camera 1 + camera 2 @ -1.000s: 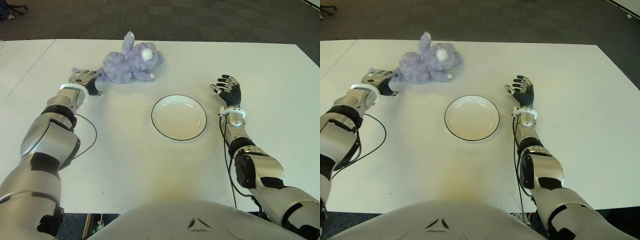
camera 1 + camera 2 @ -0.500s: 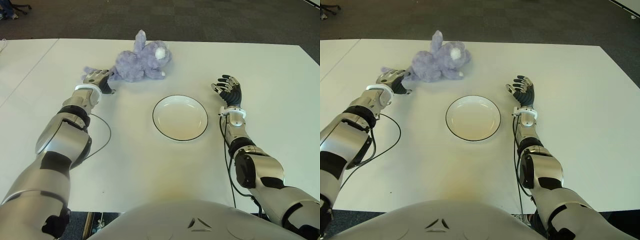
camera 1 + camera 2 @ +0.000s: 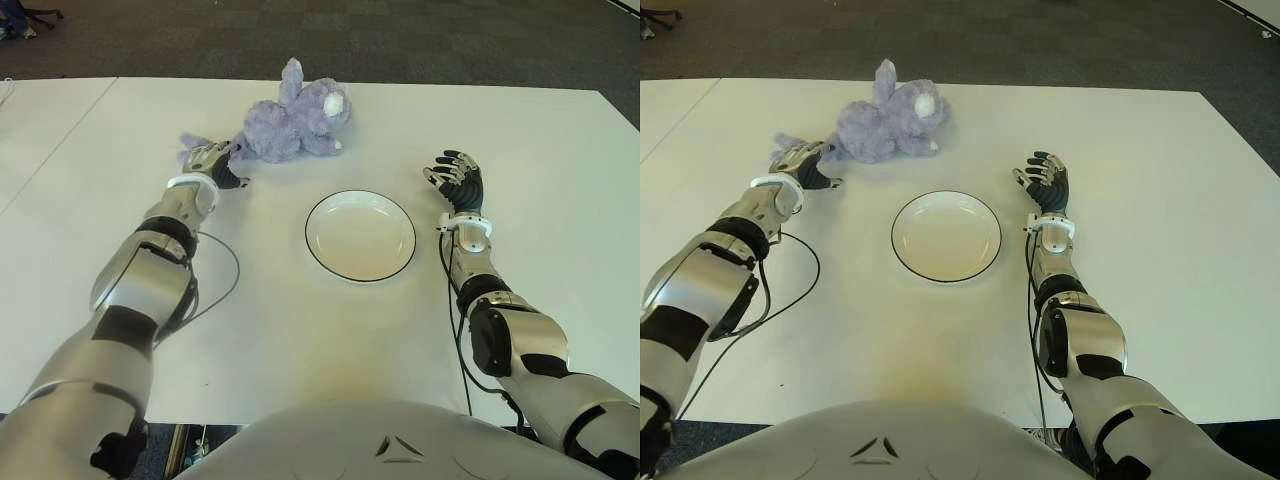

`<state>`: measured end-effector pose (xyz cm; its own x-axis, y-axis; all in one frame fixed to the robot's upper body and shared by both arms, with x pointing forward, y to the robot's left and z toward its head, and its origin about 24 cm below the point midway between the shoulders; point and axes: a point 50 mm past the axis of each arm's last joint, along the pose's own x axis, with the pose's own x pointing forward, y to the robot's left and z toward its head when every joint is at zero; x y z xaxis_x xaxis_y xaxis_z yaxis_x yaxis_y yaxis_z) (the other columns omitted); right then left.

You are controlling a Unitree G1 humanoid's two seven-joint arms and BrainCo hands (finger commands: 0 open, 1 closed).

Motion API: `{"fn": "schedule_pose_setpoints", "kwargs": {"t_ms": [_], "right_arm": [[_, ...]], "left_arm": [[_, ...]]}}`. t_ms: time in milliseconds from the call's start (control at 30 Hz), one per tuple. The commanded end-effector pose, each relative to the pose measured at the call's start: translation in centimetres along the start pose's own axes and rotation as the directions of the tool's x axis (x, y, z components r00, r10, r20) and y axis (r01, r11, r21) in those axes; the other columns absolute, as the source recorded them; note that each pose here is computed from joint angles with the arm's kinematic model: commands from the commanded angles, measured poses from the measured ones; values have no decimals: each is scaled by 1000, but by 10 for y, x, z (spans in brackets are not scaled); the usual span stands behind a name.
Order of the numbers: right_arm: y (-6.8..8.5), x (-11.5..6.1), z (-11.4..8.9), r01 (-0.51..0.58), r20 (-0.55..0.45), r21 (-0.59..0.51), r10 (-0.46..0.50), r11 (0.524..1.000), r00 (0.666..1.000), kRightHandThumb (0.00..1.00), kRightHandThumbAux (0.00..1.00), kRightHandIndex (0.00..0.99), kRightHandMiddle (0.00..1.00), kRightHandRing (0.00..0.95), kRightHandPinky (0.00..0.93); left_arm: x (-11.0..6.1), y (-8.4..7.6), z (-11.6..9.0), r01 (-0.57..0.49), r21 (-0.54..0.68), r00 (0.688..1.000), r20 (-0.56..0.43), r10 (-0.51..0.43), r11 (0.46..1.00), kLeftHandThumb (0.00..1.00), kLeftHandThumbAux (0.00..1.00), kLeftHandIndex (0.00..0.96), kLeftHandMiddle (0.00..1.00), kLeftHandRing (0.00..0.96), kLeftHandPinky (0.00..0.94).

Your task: Put the doll into the plate.

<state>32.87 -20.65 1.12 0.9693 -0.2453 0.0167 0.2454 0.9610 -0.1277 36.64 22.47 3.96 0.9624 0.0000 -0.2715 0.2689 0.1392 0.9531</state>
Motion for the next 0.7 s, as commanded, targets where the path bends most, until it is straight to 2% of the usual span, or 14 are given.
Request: {"fn": "schedule_pose_setpoints", "kwargs": {"t_ms": [33, 267, 433, 567, 633, 700], "right_arm": [[8, -88, -102, -36, -477, -16, 24, 999, 879, 270, 861, 272, 333, 344, 331], [8, -89, -102, -33, -475, -12, 24, 999, 880, 286, 860, 268, 334, 344, 326], [8, -90, -102, -35, -475, -11, 25, 999, 880, 274, 856, 262, 336, 348, 338], [8, -91, -103, -39, -470, -17, 27, 999, 882, 279, 860, 267, 342, 356, 341], [8, -91, -103, -40, -470, -20, 26, 999, 883, 278, 858, 269, 342, 353, 329], [8, -92, -103, -40, -468, -22, 25, 999, 883, 275, 859, 272, 341, 352, 331]], "left_arm": [[-14, -59, 9, 206, -8, 979, 11, -206, 979, 0, 564, 56, 0, 0, 0], [-15, -58, 5, 240, 18, 971, 8, -240, 971, 0, 566, 48, 0, 0, 0], [-17, -58, -2, 314, 94, 948, 31, -318, 945, 0, 560, 28, 0, 0, 0], [-25, -53, -16, 419, 207, 891, 97, -444, 884, 0, 551, 11, 0, 0, 0], [-28, -46, -17, 481, 266, 837, 142, -528, 835, 0, 537, 2, 0, 0, 0], [-34, -35, -14, 553, 331, 752, 195, -629, 764, 0, 525, 0, 0, 0, 0]]}}
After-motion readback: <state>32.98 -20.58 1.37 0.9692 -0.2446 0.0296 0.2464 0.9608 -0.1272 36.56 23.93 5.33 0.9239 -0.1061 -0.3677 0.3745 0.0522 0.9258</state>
